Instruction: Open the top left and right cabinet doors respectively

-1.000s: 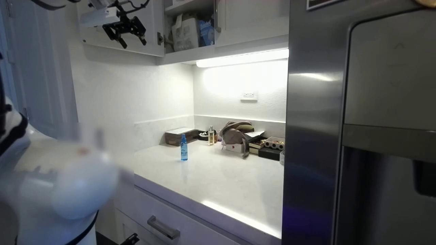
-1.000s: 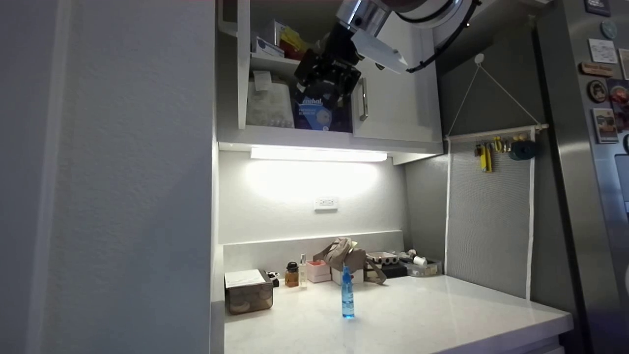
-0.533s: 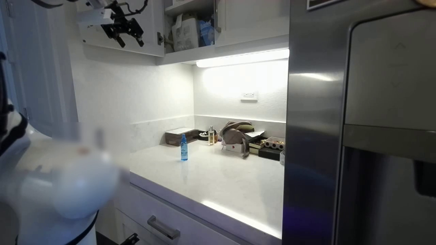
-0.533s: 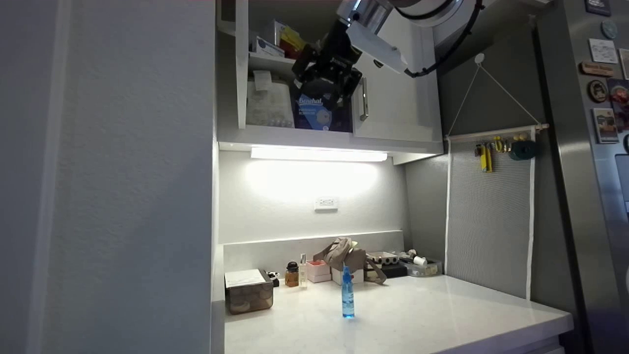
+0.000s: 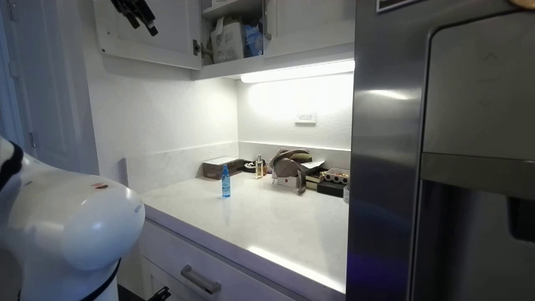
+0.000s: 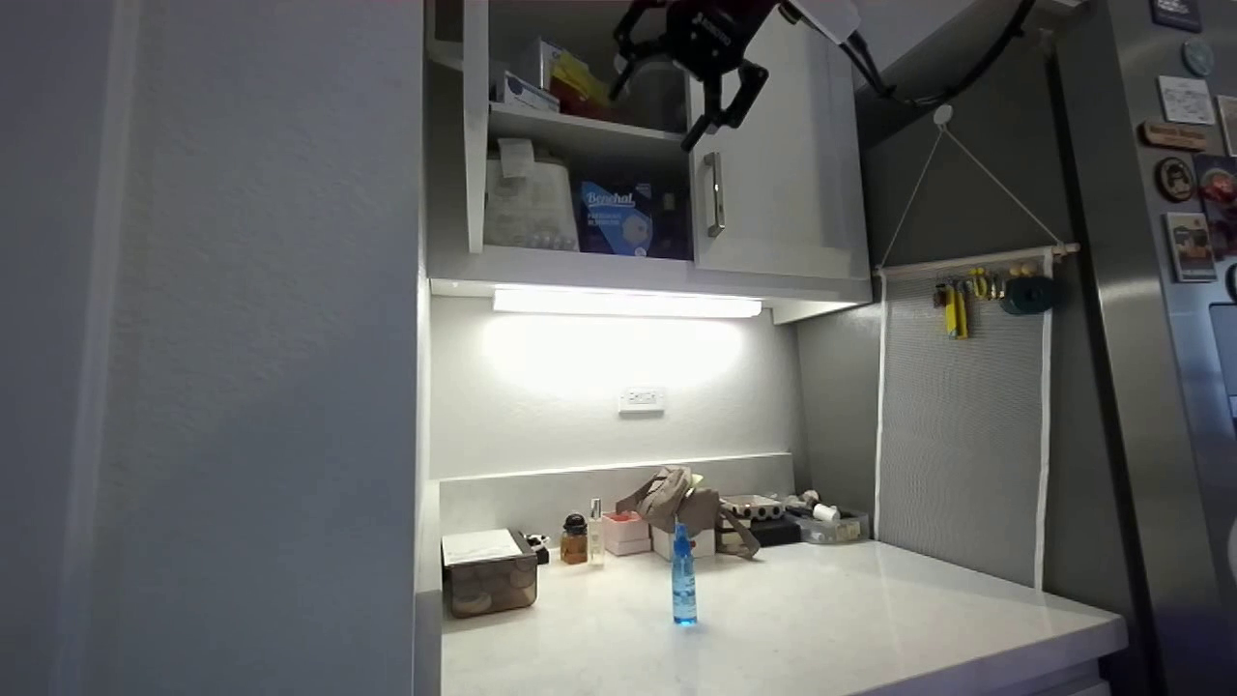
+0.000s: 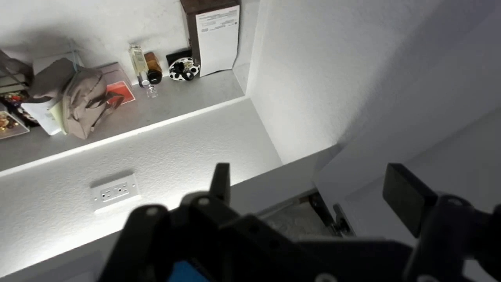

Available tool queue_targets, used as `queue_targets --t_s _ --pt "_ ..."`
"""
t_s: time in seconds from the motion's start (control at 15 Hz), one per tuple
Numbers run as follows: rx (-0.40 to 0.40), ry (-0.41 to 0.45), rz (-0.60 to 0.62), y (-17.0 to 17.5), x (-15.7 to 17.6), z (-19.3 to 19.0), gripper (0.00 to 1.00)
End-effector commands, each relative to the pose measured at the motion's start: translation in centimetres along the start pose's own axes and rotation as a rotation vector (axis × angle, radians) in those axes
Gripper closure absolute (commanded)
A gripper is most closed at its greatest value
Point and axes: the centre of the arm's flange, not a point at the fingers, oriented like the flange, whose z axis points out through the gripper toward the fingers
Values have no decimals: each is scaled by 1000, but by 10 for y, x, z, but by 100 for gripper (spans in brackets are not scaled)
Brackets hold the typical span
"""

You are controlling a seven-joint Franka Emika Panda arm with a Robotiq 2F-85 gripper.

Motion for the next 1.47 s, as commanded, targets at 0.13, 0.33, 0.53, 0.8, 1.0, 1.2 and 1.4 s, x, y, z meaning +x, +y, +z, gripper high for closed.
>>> queue_targets --t_s 0.13,0.33,0.53,0.8,1.0,1.2,1.4 --pt "50 95 289 -18 21 -15 0" --pt "75 174 430 -39 38 9 0" --pt "106 257 573 -62 68 56 0" --pt "114 389 757 -59 123 98 0" --pt "92 511 883 -24 164 108 0" --pt "74 650 993 11 194 106 0" --pt "66 806 1075 35 213 102 0"
